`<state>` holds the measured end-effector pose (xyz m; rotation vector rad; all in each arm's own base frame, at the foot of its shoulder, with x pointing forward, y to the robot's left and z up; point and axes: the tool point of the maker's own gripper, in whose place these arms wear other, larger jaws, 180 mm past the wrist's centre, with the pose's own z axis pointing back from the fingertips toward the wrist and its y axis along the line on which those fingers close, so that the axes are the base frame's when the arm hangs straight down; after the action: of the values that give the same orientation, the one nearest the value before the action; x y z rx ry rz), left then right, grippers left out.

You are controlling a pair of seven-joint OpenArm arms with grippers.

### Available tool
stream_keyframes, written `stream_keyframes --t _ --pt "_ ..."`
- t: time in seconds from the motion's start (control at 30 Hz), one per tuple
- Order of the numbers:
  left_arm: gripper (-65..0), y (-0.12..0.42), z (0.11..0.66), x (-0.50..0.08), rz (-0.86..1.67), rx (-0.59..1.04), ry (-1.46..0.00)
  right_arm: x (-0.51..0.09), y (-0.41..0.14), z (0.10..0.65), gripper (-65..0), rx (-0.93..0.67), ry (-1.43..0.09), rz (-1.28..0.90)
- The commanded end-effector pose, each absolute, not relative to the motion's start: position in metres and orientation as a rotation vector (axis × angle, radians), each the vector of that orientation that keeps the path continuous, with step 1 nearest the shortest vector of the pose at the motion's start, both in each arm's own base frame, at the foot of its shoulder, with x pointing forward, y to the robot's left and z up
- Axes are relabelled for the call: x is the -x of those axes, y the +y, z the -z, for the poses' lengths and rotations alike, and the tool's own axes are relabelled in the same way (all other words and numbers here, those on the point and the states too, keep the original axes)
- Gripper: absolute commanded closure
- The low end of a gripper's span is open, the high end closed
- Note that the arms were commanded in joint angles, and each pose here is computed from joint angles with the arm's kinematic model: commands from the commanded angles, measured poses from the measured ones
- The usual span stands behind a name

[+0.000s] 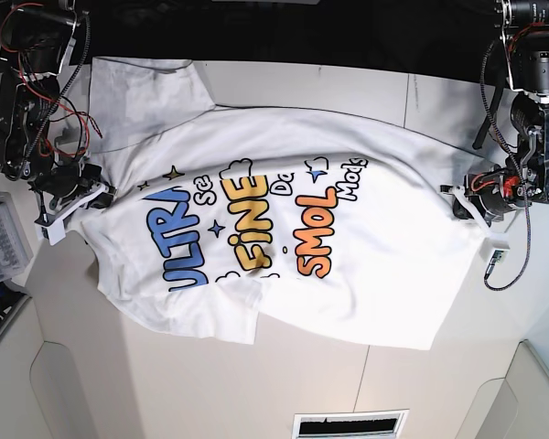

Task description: Layout the t-shirt on the table in an organized manner, then fold the t-shirt properly

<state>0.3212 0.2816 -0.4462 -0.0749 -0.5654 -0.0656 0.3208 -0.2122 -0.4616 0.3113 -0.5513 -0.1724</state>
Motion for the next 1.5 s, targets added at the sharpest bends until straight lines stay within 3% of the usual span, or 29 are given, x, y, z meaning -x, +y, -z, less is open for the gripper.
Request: stream_keyframes --t 0.0,0.53,0.73,0.9,1.03,1.17,1.47 --pt "0.0 0.29 0.435 -0.332 0.063 0.058 -0.603 -0.334 -0.22 0.45 0.0 -0.293 -0.591 0.17" --pt "0.0 0.3 0.433 -0.341 0.018 0.026 -0.624 -0.368 -0.225 0.424 0.0 -0.283 -0.689 0.178" --pt "0.0 0.295 0.405 -0.355 0.063 0.009 -0.687 -0.386 -0.228 0.399 0.0 -0.295 -0.753 0.158" --pt "0.0 0.281 0.361 -0.377 0.117 0.007 -0.821 -0.396 -0.225 0.375 0.0 -0.312 -0.833 0.147" --pt "0.0 0.271 0.333 -0.395 0.154 0.024 -0.958 -0.417 -0.205 0.348 0.0 -0.394 -0.931 0.112" --pt "0.0 0.27 0.325 -0.405 0.143 0.033 -1.006 -0.45 -0.174 0.314 0.0 -0.434 -1.014 0.048" --pt "0.0 0.284 0.318 -0.435 0.076 0.048 -1.02 -0.525 -0.057 0.291 0.0 -0.345 -1.042 -0.279"
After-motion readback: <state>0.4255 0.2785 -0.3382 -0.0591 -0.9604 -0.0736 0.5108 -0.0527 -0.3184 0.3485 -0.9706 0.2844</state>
